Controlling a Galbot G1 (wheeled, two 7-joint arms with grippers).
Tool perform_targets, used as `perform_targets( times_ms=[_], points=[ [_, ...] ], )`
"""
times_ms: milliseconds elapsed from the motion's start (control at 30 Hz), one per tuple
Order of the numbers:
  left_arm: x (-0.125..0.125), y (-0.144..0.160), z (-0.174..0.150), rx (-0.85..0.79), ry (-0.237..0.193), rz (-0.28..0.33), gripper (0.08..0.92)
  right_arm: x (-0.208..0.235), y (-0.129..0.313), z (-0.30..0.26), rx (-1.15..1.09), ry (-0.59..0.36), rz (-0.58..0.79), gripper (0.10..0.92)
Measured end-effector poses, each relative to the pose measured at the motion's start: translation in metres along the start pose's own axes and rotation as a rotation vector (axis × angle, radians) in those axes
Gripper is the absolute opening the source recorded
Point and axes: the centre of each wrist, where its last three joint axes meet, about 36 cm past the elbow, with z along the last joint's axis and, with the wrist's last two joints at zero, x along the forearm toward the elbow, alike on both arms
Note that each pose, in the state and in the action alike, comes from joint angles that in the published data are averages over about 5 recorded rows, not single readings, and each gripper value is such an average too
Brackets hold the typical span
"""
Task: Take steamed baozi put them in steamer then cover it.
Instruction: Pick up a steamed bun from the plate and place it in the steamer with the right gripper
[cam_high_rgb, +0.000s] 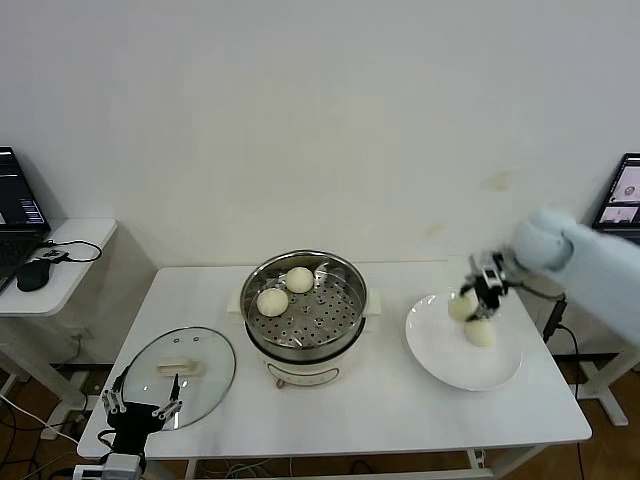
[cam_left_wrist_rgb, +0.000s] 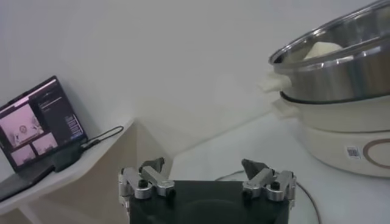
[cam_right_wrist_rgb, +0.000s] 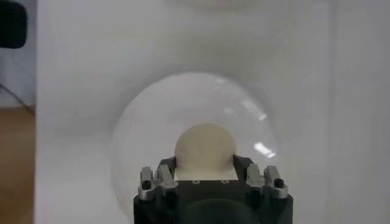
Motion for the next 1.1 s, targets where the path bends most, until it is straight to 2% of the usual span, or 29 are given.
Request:
perform_targets(
  times_ms=[167,367,700,1100],
  points=[
    [-0.001,0.001,-0.002,0.003,-0.006,-0.008,0.823,0.028,-0.030,-0.052,0.065,-0.046,0.048,0.606],
    [-0.002,0.002,-0.001,0.007,-0.005,-0.019,0.823,0.034,-0.051,-0.125,0.163,-0.114,0.064,0.611],
    [0.000,0.007,-0.001,0.019,-0.003,-0.049,0.823,-0.003,-0.053,-0.235,0.419,-0.182,0.016,0.619],
    [0.003,0.012,0.004,0.023,0.006,-0.079,0.823,-0.062,-0.024,-0.296,0.697,-0.218,-0.054,0.619]
  ],
)
